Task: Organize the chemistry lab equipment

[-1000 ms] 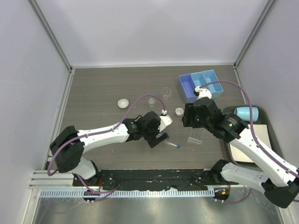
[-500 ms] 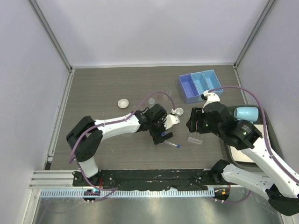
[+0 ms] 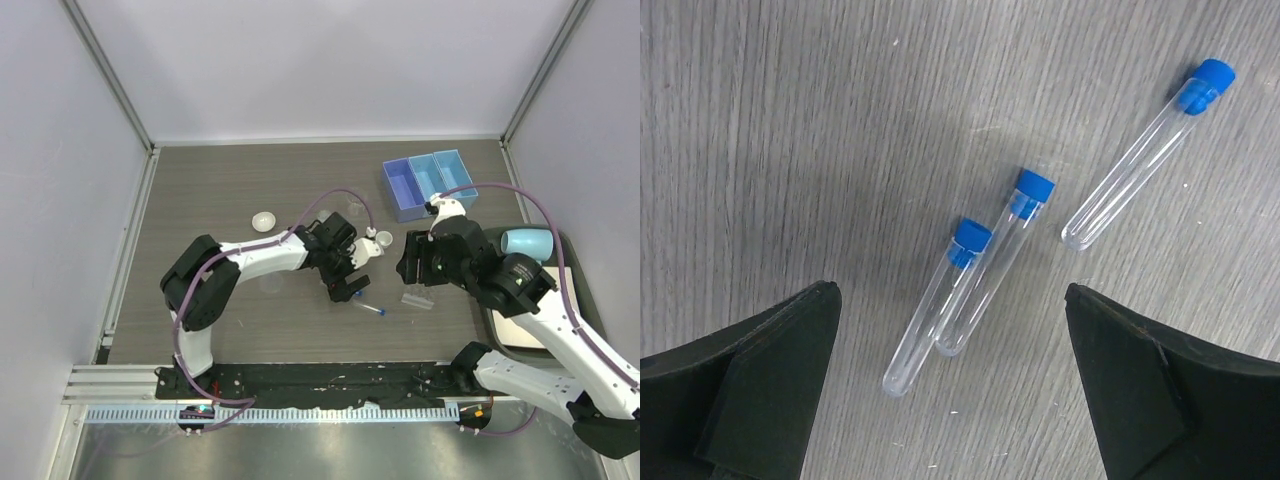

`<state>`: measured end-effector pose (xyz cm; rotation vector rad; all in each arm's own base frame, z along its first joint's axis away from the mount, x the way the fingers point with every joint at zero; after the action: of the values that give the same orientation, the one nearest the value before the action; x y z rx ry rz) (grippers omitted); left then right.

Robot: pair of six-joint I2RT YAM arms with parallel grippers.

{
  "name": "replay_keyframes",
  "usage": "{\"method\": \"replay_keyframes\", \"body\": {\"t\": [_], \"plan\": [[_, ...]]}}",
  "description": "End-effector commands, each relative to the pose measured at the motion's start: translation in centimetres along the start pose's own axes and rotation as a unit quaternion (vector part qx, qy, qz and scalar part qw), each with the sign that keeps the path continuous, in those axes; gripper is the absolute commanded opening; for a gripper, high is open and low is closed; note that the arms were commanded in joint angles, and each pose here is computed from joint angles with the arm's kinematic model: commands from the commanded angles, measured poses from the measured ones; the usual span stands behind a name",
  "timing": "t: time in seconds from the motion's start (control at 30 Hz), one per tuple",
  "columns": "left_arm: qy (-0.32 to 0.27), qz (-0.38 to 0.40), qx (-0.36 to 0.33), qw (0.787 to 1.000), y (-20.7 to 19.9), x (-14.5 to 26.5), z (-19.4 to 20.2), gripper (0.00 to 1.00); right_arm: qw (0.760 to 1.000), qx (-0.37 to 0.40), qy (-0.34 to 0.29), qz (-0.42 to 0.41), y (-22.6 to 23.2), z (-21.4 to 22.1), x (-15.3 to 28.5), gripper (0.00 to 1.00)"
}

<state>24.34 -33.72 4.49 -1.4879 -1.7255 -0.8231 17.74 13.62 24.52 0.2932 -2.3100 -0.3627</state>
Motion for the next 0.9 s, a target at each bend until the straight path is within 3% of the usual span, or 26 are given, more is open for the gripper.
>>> {"method": "replay_keyframes", "body": {"t": [0.0, 0.3, 0.6, 0.87], "plan": [[-0.013, 0.019, 0.011, 1.0, 0.5, 0.2, -0.5, 1.0, 1.0, 0.009, -0.012, -0.023, 1.2, -1.0, 0.1, 0.61], [-0.039, 0.033, 0.056, 0.997, 0.2, 0.4, 0.1, 1.0, 0.999, 0.003, -0.005, -0.034, 1.5, -0.6, 0.0, 0.61], [-0.027, 0.056, 0.117, 0.991, -1.0, -0.9, 1.3, 1.0, 0.999, -0.016, -0.008, -0.045, 1.2, 0.0, 1.0, 0.61], [-0.004, 0.031, 0.142, 0.989, -1.3, -1.0, 3.1, 1.0, 0.998, -0.025, -0.013, -0.05, 0.7, 0.4, 2.0, 0.61]]}}
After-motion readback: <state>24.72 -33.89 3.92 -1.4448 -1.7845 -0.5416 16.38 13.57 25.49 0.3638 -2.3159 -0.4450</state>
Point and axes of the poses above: each gripper's point midway between its finger pads, its own x axis back along the fingers, its own y axis along the line the jaws close on, z = x × y, the point moved 1 cm from there along x, back along the fingers, and after that the axes turned 9 degrees about -x, right-handed, at the moved point
